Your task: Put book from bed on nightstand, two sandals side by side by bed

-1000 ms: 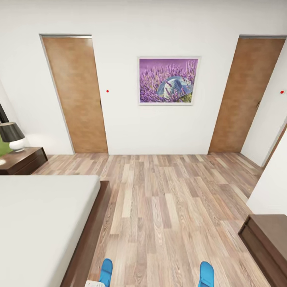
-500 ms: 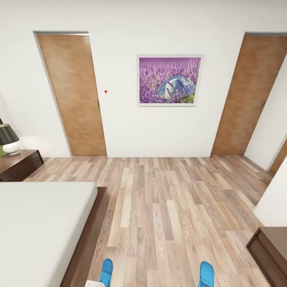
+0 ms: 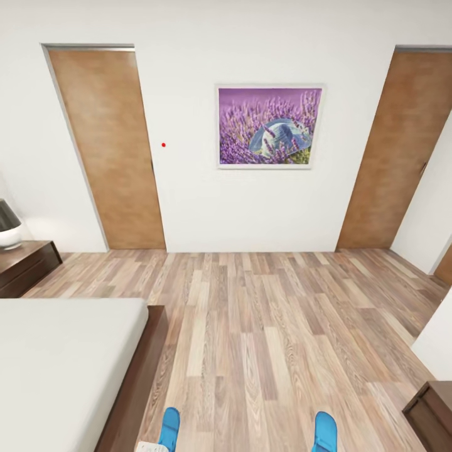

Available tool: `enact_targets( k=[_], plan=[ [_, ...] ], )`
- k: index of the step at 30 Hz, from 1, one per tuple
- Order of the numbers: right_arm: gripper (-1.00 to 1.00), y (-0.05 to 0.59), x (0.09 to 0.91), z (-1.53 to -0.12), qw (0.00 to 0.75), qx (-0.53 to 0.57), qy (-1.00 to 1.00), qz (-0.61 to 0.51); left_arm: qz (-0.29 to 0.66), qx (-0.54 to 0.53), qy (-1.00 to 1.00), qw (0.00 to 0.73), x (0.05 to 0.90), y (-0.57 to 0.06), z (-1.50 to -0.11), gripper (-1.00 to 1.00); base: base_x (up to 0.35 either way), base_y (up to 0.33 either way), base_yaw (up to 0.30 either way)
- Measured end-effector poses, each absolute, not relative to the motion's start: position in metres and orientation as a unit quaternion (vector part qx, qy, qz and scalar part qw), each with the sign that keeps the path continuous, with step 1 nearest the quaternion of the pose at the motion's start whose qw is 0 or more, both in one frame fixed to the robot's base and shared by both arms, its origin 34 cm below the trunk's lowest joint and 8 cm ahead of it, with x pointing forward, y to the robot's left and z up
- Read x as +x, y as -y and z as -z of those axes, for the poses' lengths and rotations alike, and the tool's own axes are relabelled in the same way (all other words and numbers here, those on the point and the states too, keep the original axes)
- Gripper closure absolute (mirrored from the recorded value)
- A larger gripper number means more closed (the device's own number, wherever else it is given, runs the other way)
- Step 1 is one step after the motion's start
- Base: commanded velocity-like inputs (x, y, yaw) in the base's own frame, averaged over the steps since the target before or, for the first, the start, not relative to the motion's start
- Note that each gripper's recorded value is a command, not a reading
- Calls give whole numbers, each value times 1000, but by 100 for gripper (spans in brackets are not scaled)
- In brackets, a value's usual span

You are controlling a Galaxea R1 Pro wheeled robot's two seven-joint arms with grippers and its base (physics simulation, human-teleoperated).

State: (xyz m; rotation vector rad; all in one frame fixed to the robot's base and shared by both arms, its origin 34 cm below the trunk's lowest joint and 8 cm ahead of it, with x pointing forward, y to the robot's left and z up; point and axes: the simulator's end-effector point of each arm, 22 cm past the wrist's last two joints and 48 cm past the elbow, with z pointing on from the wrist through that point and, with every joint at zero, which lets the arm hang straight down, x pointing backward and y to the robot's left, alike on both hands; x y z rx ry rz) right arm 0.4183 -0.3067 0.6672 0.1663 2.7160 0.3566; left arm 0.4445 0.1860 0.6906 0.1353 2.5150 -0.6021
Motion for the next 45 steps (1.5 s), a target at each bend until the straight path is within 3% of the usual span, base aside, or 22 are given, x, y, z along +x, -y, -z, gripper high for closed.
enact_targets(
  k=[45],
  plan=[
    [100, 306, 418, -667, 197, 60, -970, -128, 224, 50, -934, 273, 445, -184, -691, 100, 335, 0, 0]
  ],
)
